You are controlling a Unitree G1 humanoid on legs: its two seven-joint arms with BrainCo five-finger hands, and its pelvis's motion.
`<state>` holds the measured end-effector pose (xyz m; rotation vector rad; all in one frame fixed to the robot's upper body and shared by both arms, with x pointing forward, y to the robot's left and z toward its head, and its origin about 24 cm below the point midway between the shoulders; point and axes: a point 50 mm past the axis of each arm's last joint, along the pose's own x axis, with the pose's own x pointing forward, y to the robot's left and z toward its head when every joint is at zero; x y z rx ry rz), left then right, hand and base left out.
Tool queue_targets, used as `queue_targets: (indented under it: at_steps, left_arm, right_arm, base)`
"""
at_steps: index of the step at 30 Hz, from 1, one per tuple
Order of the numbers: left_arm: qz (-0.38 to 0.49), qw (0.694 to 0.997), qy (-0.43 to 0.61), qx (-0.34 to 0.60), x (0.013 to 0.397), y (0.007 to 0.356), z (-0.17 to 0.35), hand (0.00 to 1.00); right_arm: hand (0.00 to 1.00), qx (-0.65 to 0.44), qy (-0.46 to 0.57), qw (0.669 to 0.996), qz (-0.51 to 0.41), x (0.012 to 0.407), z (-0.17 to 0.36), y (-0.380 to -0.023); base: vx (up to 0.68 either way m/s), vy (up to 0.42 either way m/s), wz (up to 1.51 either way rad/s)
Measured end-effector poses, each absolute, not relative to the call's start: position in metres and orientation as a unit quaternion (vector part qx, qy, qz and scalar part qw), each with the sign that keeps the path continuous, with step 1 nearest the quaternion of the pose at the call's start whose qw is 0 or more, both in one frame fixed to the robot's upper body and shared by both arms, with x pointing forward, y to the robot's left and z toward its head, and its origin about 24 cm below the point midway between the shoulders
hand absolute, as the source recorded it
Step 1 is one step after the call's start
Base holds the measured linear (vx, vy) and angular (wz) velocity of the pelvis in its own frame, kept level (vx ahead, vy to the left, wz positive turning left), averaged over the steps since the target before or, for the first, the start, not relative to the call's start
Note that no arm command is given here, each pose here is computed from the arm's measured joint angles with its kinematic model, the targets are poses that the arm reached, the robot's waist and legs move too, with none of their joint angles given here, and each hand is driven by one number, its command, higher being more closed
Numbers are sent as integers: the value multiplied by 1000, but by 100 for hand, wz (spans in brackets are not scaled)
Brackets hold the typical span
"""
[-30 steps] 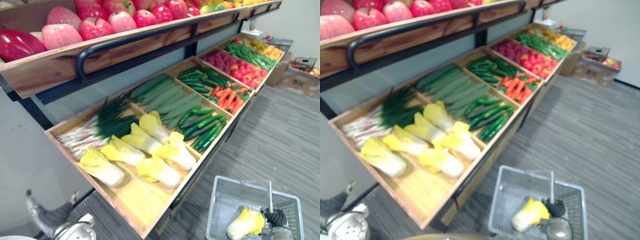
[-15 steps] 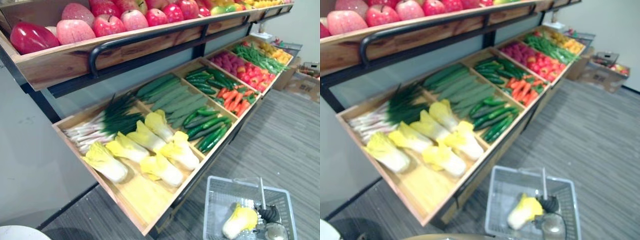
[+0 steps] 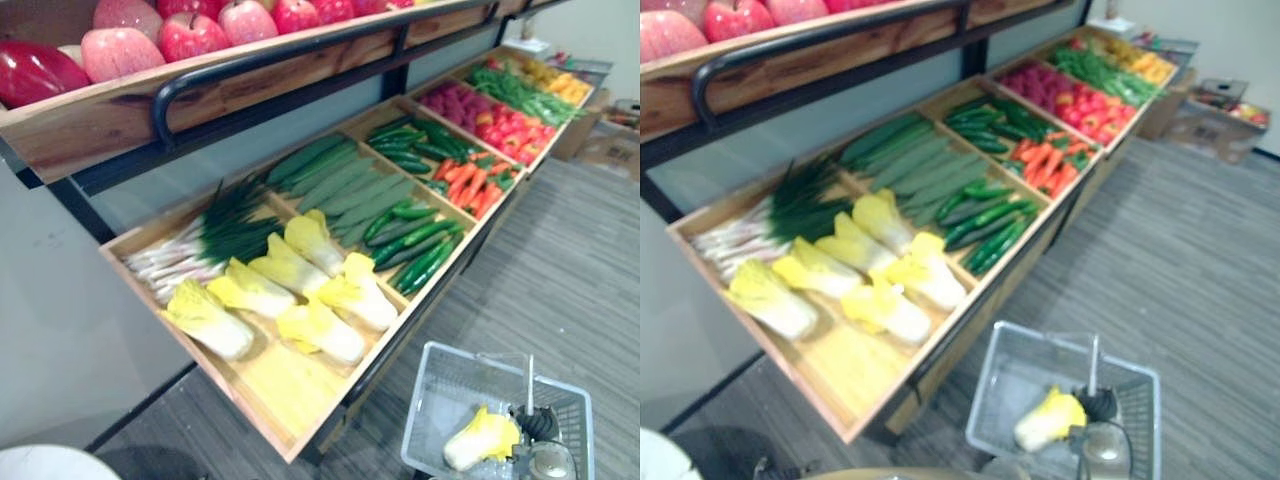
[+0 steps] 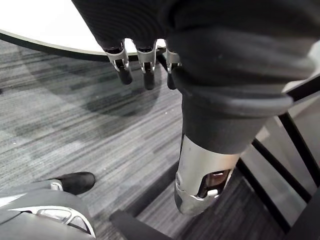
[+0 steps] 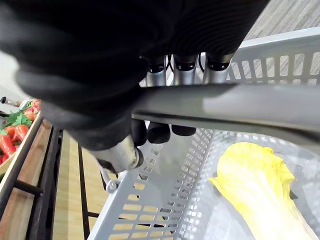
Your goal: Pick vegetable in the basket
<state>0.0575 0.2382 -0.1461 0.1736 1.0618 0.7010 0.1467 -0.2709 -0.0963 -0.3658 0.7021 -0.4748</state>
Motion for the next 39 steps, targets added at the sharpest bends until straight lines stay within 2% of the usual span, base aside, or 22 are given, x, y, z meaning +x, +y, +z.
queue_targets:
  at_steps: [7,12,16,20,24,30,35,37,39]
  left_arm:
    - [328,807,487,64,59,231,-147,0]
    - [326,804,494,62,55,228,-148,0]
    - [296,823,481,68,69,219,-148,0]
    - [290,820,486,84,62,230,-147,0]
    - [289,813,494,106,52,243,-145,0]
    - [302,806,492,128,51,260,-141,0]
    - [286,821,481,113,70,246,-143,0]
    - [288,821,479,116,72,249,-142,0]
    - [297,809,496,107,66,248,-146,0]
  right_arm:
    - [100,-192,310,902,-233,174,-82,-282]
    - [100,-190,319,898,-237,170,-84,-283]
    - [100,-186,306,896,-264,168,-78,-291]
    - [100,-179,299,899,-265,165,-78,-282]
    - [100,-210,270,911,-232,179,-69,-268]
    - [100,-216,278,901,-253,165,-69,-280]
    - [100,-214,281,904,-240,173,-70,-273]
    - [100,-216,283,906,-231,174,-71,-269]
    - [100,-219,286,905,-228,174,-71,-270]
  base:
    - [-55,-9,-6]
    - [32,58,-22]
    - [75,57,0]
    - [18,52,-60]
    - [-129,-5,-132]
    - [-31,-56,-58]
    - [-38,-113,-78]
    - [41,-218,-51]
    - [47,-364,-59]
